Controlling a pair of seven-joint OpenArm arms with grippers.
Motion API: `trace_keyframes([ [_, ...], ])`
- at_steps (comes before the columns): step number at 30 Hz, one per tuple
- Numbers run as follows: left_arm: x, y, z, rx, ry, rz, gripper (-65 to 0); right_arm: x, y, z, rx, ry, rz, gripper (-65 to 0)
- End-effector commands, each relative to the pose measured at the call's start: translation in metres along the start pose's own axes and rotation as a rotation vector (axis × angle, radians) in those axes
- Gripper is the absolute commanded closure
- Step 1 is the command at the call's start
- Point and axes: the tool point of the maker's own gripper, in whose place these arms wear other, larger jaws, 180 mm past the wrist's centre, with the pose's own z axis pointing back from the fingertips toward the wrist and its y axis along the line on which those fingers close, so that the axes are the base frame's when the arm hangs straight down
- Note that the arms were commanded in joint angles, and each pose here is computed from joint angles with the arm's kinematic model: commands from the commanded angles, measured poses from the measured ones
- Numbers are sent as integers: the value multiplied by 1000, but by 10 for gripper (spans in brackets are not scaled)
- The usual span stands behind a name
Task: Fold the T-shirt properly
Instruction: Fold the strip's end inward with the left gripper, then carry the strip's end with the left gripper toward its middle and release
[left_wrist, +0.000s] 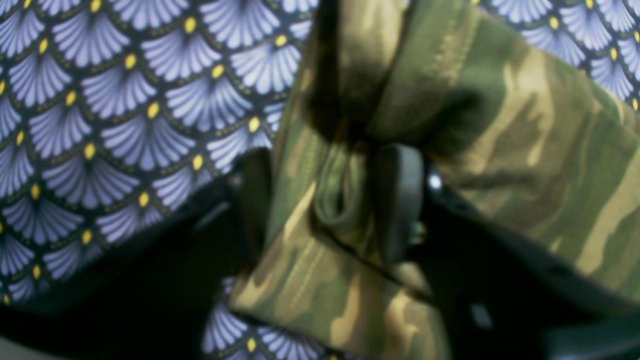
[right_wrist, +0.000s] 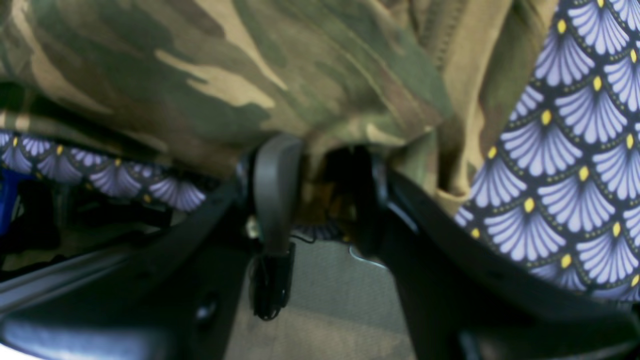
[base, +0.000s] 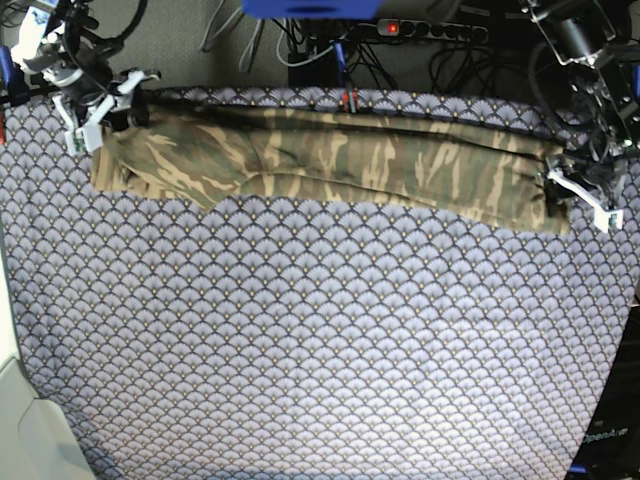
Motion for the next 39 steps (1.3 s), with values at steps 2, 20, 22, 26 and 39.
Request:
trace_keyframes([
  [2,-44,4,-2,30,164,-10,-178,9,-2,3,-3,-35,7,-219],
  [20,50,-59,66,-45,-74,-121,-6,9,-2,3,-3,-35,7,-219],
  [22,64,-79,81,-62,-107,-155,-6,9,-2,3,-3,-35,7,-219],
  [26,70,-138,97,-148,-101,-276,-5,9,-2,3,-2,-36,5,-219],
  [39,3,-306,105,-554,-28,-548,-5,9,-2,3,-3,-35,7,-219],
])
